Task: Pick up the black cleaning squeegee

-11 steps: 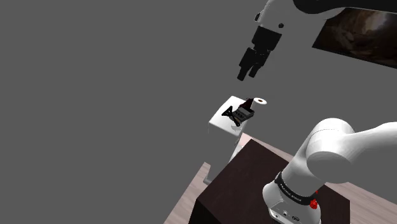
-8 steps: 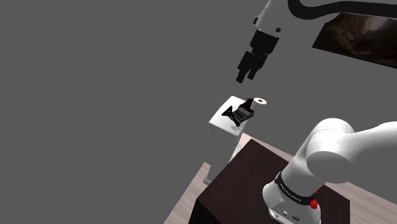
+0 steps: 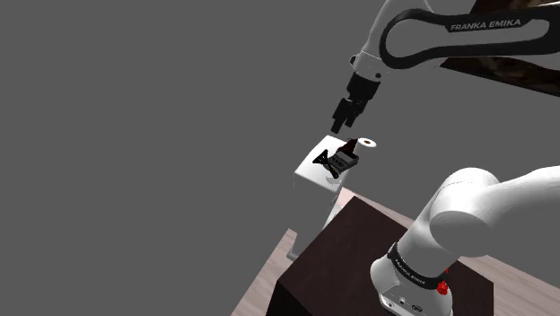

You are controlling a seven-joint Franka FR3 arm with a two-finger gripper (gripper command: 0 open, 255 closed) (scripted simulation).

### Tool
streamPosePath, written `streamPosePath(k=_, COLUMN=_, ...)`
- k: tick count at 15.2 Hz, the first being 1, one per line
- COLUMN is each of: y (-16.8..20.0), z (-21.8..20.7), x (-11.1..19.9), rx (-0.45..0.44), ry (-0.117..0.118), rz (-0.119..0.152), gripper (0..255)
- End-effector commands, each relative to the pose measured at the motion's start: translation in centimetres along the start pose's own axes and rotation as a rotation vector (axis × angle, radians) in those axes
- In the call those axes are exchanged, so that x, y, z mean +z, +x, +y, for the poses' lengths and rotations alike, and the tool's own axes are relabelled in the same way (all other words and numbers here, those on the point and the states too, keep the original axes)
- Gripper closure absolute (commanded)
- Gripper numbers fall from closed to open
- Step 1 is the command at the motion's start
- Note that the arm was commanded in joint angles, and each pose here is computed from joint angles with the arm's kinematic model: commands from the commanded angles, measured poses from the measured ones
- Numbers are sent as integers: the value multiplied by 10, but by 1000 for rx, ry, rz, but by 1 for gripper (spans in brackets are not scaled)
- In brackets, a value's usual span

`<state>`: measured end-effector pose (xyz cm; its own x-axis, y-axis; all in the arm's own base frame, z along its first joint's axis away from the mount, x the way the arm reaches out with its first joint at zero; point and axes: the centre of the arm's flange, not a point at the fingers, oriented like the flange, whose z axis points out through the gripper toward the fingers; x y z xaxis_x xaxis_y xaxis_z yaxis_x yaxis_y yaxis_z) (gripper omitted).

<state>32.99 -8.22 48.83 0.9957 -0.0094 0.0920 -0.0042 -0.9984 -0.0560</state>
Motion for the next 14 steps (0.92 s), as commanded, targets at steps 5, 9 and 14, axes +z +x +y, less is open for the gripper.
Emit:
streamPosePath(k=5, y=13, z=50, x=57, rx=-11, ry=-19, rz=0, gripper=0)
streamPosePath(k=9, y=21, z=85, x=95, rx=-18, ry=-31, rz=-1, gripper=0)
streamPosePath(k=14, y=32, z=128, x=141, rx=-26, ry=-47, rz=-2, gripper=0)
